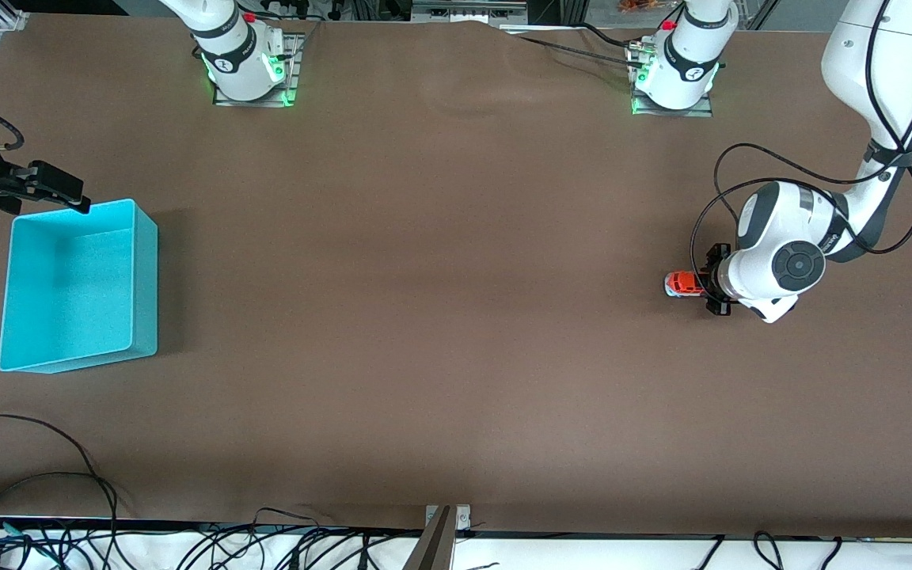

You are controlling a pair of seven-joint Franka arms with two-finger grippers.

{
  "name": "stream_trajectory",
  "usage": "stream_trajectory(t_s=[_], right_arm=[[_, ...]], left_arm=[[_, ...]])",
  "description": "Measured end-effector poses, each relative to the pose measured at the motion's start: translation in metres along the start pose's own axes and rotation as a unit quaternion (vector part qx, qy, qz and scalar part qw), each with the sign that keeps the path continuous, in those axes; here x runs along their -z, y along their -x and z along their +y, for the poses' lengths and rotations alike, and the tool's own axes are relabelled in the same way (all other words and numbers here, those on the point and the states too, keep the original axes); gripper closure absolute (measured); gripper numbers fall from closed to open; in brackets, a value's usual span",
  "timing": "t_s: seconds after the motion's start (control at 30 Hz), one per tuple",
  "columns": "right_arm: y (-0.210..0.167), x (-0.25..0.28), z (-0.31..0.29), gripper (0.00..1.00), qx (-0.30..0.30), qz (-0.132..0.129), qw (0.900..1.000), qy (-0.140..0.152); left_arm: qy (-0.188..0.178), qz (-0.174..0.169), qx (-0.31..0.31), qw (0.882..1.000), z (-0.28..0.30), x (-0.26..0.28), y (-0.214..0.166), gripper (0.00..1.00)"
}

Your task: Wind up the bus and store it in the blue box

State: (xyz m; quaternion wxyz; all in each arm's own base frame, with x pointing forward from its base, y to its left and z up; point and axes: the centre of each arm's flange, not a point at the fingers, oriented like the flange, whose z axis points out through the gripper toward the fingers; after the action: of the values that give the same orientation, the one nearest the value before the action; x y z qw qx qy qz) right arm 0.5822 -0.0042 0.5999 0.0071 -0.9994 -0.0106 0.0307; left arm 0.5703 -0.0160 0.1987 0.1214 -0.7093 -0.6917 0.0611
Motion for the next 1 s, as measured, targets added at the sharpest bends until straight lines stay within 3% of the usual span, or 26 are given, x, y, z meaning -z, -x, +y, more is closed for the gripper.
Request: stream_trajectory(t_s=[1.0], right_arm=[[0.0,0.0,0.0,0.0,0.0,0.0,1.0,0.0]], left_arm=[[0.002,0.034,-0.002,0.999,-0.002,-0.008,-0.072,0.49]])
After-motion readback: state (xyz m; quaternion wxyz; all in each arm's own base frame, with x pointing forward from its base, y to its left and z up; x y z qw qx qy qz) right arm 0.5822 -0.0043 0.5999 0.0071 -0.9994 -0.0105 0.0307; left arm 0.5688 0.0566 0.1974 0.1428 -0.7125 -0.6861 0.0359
